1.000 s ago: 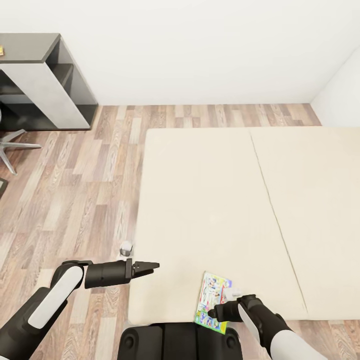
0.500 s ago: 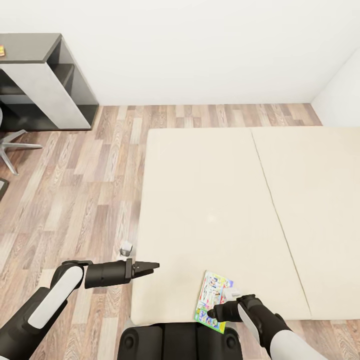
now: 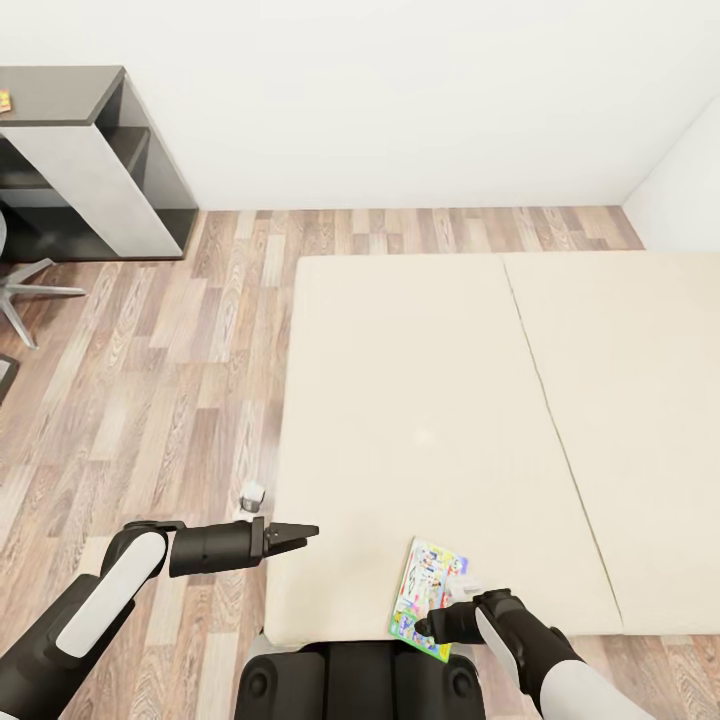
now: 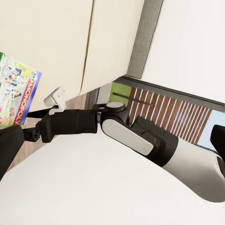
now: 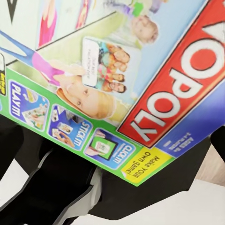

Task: Put all the toys in the child's room - the three board games (two on the bed and one on the table), the two jigsaw puzzles on the table, and the tennis ball on the table - inside the toy box on the table in the child's room.

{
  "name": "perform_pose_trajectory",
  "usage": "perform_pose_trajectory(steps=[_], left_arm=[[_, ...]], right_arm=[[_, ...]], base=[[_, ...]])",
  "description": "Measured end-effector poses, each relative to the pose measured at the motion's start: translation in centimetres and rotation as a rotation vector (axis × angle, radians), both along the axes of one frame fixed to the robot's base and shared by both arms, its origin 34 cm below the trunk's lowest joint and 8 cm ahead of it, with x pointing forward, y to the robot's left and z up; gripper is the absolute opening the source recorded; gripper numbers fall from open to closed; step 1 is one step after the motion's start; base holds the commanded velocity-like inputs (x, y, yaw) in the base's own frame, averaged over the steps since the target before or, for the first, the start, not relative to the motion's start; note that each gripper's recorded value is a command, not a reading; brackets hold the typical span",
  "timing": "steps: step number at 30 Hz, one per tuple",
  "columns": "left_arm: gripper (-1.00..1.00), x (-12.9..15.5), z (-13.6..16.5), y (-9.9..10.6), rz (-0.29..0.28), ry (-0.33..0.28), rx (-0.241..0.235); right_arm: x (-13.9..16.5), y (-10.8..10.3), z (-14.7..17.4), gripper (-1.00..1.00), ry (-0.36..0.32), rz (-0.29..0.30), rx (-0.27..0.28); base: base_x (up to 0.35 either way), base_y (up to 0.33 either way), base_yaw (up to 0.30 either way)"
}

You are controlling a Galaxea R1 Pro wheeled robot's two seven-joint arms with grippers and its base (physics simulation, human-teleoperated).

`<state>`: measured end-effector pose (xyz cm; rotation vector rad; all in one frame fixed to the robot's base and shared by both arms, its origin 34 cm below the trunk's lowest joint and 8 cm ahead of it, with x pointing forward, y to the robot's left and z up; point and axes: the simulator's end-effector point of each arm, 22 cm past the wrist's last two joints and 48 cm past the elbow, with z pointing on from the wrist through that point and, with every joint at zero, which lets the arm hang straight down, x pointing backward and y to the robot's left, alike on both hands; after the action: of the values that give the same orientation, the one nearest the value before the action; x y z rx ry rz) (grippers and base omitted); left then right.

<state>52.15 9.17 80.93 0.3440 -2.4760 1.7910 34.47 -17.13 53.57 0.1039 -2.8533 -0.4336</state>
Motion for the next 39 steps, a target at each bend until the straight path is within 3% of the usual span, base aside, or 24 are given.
perform_pose_trajectory(steps=[39], left_arm=[[1.0, 0.03, 0.0, 0.04, 0.001, 0.0, 0.001]], right_arm=[[-0.01, 0.05, 0.01, 1.0, 0.0, 0.002, 0.001]], base=[[-0.001, 0.058, 0.0]])
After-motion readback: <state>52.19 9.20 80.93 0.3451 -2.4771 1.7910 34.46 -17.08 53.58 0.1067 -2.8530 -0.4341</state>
